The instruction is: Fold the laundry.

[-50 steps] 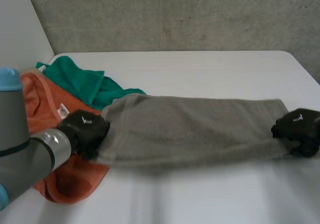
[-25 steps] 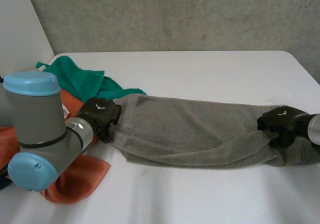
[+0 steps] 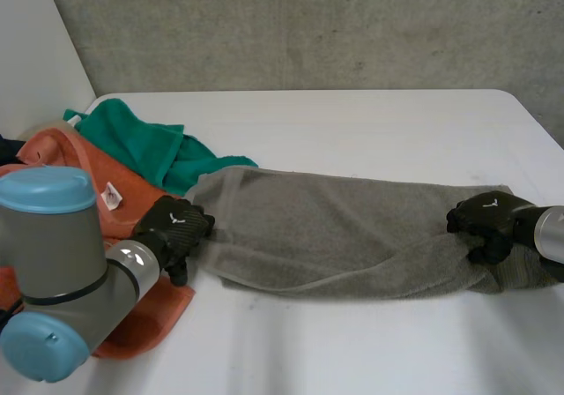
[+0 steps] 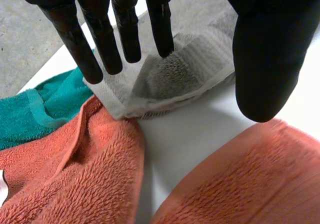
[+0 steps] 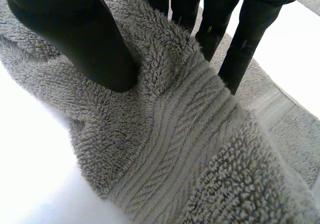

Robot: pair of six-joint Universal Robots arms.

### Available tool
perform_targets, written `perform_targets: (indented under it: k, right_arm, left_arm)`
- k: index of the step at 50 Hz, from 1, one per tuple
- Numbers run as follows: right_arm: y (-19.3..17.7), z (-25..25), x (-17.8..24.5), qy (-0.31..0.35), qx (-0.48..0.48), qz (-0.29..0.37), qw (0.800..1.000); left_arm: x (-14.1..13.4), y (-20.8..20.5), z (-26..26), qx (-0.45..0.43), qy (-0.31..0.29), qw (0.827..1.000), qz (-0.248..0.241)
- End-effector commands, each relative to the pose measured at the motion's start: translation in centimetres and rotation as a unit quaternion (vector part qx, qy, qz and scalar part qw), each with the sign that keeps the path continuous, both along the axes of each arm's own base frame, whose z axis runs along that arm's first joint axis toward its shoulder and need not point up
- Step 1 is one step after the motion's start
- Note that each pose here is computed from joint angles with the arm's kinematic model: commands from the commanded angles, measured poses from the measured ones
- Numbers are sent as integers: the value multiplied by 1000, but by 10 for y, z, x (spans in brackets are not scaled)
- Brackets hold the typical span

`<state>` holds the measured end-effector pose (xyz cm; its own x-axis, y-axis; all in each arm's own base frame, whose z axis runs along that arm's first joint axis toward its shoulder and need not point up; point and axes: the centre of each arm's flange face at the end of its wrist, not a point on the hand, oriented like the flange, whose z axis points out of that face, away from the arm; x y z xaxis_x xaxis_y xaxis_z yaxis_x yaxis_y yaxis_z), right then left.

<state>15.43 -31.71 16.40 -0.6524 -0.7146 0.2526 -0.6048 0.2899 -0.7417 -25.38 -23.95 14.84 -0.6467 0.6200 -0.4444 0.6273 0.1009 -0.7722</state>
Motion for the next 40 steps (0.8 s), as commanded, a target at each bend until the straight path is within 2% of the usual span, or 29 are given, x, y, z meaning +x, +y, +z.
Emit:
perform_targets:
  k: [1, 6, 13, 21, 26, 30, 35, 40]
  right_arm:
    - [1, -5, -1, -3, 5, -1, 1000]
    - [1, -5, -3, -4, 1, -5, 1000]
    - [0, 18, -5, 1, -33, -7, 999]
    - [5, 111, -23, 41, -136, -39, 989]
    - [23, 157, -32, 90, -196, -30, 976]
    - [26, 158, -27, 104, -210, -4, 972]
    - [17, 127, -17, 98, -172, 28, 980]
    - [-24, 92, -5, 100, -190, 39, 976]
  left_arm:
    - [-7, -16, -16, -24, -10, 1000, -6]
    - [-15, -21, -14, -46, 15, 999, -11]
    - [-17, -12, 28, -69, 56, 996, 2]
    - [2, 10, 136, -143, 123, 981, 46]
    - [13, 27, 179, -131, 107, 984, 60]
    - [14, 30, 179, -69, 76, 993, 62]
    - [2, 12, 149, -9, 44, 997, 62]
    - [-21, -38, 110, -15, 42, 996, 73]
